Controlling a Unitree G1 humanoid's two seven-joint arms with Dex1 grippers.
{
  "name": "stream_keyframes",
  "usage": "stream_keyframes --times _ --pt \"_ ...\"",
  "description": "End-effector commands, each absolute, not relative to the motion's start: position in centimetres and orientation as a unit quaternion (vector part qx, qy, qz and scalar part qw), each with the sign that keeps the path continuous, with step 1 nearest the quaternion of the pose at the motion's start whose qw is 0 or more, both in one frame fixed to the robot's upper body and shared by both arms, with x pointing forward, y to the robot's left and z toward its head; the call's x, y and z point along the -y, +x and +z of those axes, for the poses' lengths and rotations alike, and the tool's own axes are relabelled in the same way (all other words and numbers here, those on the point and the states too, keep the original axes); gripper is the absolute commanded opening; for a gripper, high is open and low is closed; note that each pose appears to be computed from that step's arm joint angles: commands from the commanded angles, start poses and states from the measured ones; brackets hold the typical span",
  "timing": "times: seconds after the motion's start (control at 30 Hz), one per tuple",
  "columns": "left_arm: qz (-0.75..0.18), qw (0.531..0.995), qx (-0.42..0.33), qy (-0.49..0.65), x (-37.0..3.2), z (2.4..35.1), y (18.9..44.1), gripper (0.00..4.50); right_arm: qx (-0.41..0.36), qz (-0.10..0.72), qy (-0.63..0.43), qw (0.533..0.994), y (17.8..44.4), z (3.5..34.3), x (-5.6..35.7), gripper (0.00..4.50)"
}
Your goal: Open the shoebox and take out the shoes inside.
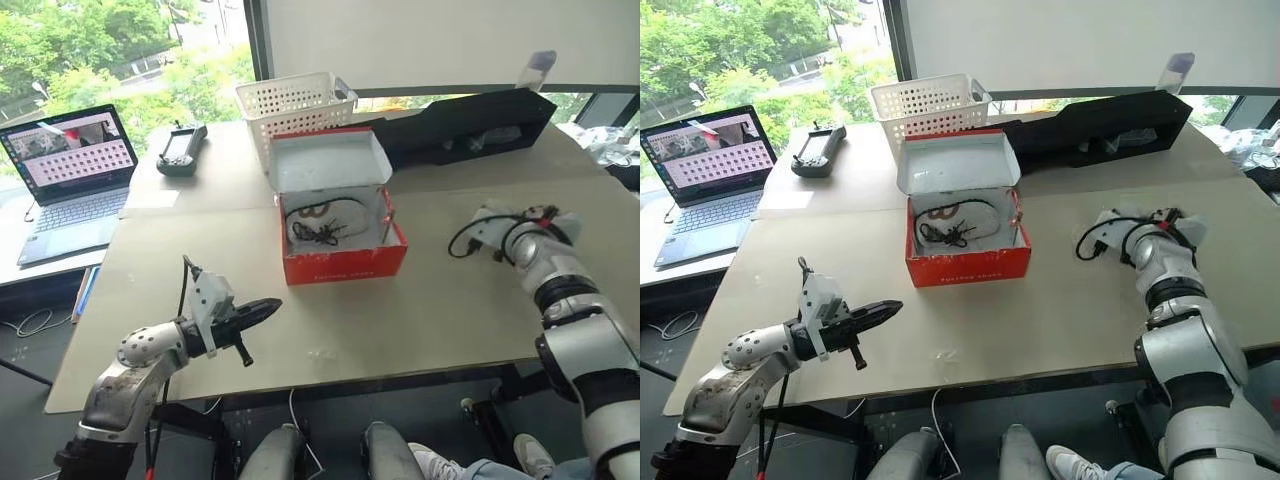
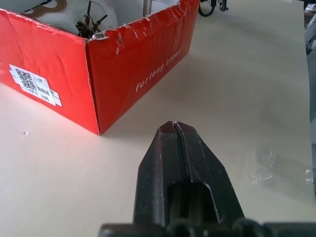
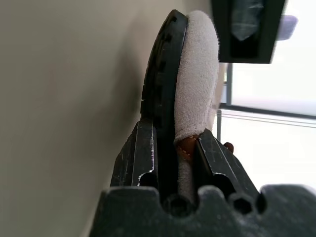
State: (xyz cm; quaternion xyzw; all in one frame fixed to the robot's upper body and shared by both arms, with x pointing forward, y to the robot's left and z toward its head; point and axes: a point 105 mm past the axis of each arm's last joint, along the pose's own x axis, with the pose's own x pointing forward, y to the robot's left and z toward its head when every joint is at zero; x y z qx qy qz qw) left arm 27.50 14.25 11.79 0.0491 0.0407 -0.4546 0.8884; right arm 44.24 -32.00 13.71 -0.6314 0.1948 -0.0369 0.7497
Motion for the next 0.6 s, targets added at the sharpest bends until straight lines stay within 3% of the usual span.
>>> stream_keyframes --times 0.03,0.17,0.37,0.6 --pt "-0.457 0.887 -0.024 0.06 -14.1 12.4 27.3 0.0 -0.246 0.009 -0.483 0.84 43.9 11.2 30.7 2.09" --pt "-0.456 0.888 -0.024 0.06 -14.2 12.4 27.3 0.0 -0.292 0.057 -0.331 0.895 43.3 9.3 28.9 3.42" --pt "-0.456 0.888 -0.023 0.059 -14.0 12.5 27.3 0.0 -0.285 0.064 -0.179 0.939 43.5 10.8 28.3 3.42" --pt "-0.457 0.887 -0.022 0.059 -13.9 12.6 27.4 0.0 -0.232 0.023 -0.204 0.951 44.3 15.4 30.2 3.42"
